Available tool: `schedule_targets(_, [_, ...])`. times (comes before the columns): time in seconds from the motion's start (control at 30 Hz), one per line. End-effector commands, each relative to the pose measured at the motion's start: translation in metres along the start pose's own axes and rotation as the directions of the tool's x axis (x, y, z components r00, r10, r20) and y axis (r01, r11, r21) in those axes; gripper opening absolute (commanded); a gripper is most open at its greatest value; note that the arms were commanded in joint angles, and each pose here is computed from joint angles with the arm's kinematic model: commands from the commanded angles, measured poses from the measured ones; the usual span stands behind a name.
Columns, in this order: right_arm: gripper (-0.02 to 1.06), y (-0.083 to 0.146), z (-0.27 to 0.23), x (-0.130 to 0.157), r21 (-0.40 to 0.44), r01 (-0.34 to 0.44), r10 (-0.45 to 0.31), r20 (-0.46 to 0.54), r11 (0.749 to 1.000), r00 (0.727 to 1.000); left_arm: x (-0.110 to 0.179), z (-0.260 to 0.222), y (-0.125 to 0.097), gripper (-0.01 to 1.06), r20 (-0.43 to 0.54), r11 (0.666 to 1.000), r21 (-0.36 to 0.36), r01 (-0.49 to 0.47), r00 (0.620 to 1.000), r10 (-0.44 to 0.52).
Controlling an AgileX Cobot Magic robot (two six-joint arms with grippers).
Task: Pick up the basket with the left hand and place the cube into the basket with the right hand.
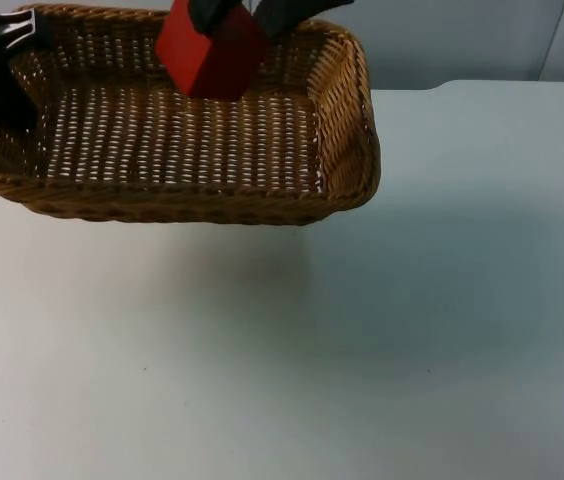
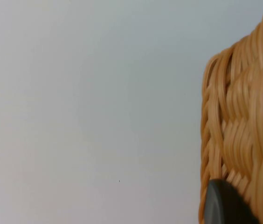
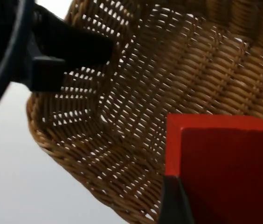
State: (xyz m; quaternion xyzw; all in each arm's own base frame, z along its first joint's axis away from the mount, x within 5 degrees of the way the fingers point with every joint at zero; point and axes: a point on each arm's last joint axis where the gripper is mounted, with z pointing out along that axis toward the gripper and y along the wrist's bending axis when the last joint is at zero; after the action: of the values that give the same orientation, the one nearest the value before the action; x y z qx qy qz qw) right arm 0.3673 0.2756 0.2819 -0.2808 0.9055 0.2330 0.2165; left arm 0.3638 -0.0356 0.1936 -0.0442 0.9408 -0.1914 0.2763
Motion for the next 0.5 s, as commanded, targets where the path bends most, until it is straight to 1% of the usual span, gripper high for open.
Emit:
schedule_targets(0.0, [0.21, 0.001, 0.001, -0.001, 0.023, 0.008, -0.008, 0.004, 1.0, 1.0, -0.003, -0.005, -0.003, 0.0, 0.028, 1.0, 0.011, 0.029, 0.999, -0.029])
schedule_targets(0.07, [0.21, -0.002, 0.008, 0.002, 0.024, 0.005, -0.004, -0.025, 1.0, 1.0, -0.003, -0.005, -0.003, 0.0, 0.028, 1.0, 0.011, 0.029, 0.999, -0.029])
schedule_targets(0.27, [0.21, -0.004, 0.014, 0.004, 0.033, 0.008, -0.006, -0.04, 0.999, 0.999, -0.003, -0.005, -0.003, 0.0, 0.027, 1.0, 0.01, 0.027, 0.999, -0.027])
schedule_targets(0.3, [0.21, -0.005, 0.014, 0.004, 0.046, 0.014, -0.012, -0.04, 0.999, 0.999, -0.003, -0.005, -0.003, 0.0, 0.027, 1.0, 0.01, 0.027, 0.999, -0.027])
schedule_targets(0.4, [0.23, -0.013, 0.013, 0.004, 0.126, 0.027, -0.022, -0.042, 0.992, 0.999, -0.003, -0.005, -0.003, 0.0, 0.027, 1.0, 0.01, 0.027, 0.999, -0.027])
schedule_targets(0.43, [0.23, -0.013, 0.013, 0.004, 0.126, 0.027, -0.022, -0.042, 0.992, 0.999, -0.003, -0.005, -0.003, 0.0, 0.027, 1.0, 0.01, 0.027, 0.999, -0.027])
schedule_targets(0.47, [0.3, -0.017, 0.013, 0.004, 0.173, 0.029, -0.022, -0.046, 0.984, 0.999, -0.003, -0.005, -0.003, 0.0, 0.027, 1.0, 0.01, 0.027, 0.999, -0.027])
